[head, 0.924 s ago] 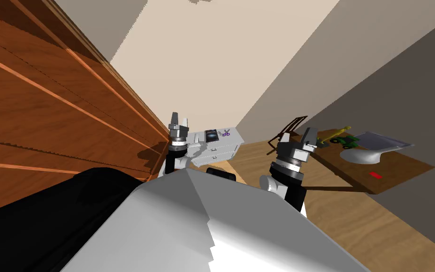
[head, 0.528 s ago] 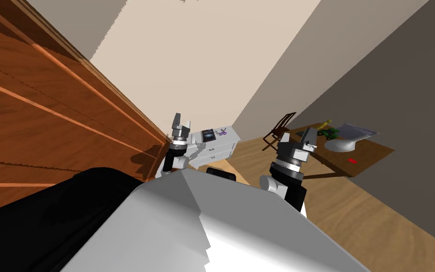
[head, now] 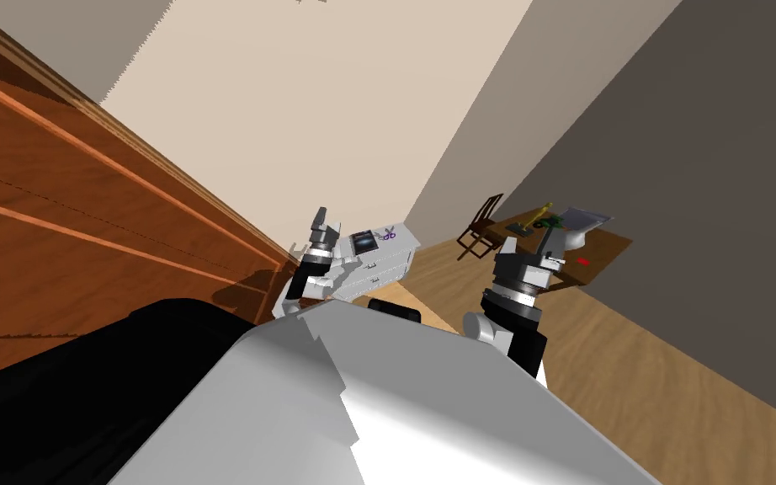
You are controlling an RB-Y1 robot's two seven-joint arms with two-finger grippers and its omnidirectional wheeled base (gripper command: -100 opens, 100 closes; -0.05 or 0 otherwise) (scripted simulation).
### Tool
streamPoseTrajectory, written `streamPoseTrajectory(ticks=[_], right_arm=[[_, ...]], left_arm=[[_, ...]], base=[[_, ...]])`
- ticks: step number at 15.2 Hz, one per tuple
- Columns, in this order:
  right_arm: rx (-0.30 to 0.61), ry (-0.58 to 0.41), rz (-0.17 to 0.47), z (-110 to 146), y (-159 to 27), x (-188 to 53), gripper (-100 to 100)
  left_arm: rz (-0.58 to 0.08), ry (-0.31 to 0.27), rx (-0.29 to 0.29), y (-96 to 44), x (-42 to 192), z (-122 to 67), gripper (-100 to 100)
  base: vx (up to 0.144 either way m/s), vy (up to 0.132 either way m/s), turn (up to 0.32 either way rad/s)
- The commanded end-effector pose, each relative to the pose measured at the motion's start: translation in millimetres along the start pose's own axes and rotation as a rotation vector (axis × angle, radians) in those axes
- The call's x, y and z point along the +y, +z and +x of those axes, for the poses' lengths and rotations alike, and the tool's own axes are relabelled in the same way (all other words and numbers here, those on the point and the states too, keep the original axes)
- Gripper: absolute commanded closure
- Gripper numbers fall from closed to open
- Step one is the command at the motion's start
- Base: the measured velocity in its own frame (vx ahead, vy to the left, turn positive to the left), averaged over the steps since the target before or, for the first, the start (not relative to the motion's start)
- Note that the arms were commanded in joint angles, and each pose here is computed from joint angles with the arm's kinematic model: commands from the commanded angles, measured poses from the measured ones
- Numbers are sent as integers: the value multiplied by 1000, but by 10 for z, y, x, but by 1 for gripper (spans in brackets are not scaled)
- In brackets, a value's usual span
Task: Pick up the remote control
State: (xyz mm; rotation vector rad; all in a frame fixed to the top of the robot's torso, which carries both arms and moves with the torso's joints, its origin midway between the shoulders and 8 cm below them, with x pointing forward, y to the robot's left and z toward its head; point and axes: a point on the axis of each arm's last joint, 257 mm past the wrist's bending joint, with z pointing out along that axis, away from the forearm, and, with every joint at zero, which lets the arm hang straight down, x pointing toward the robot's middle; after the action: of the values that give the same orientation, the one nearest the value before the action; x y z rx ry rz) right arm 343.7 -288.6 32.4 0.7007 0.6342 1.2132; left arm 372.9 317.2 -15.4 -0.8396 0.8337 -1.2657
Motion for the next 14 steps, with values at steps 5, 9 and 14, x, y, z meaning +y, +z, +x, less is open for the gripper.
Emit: streamPoseTrajectory(ticks=[5,9,14], right_arm=[[0,0,0,0,0,0,0],[0,0,0,0,0,0,0],[0,0,0,0,0,0,0]], left_arm=[[-142,-33,-18,-29,420,-168,-100],[-250,-63,-43,-93,735,-342,-100],[-337,-79,-60,-169,973,-441,-100]], base=[[-26,8,-187],[-23,6,-219],[-17,5,-163]])
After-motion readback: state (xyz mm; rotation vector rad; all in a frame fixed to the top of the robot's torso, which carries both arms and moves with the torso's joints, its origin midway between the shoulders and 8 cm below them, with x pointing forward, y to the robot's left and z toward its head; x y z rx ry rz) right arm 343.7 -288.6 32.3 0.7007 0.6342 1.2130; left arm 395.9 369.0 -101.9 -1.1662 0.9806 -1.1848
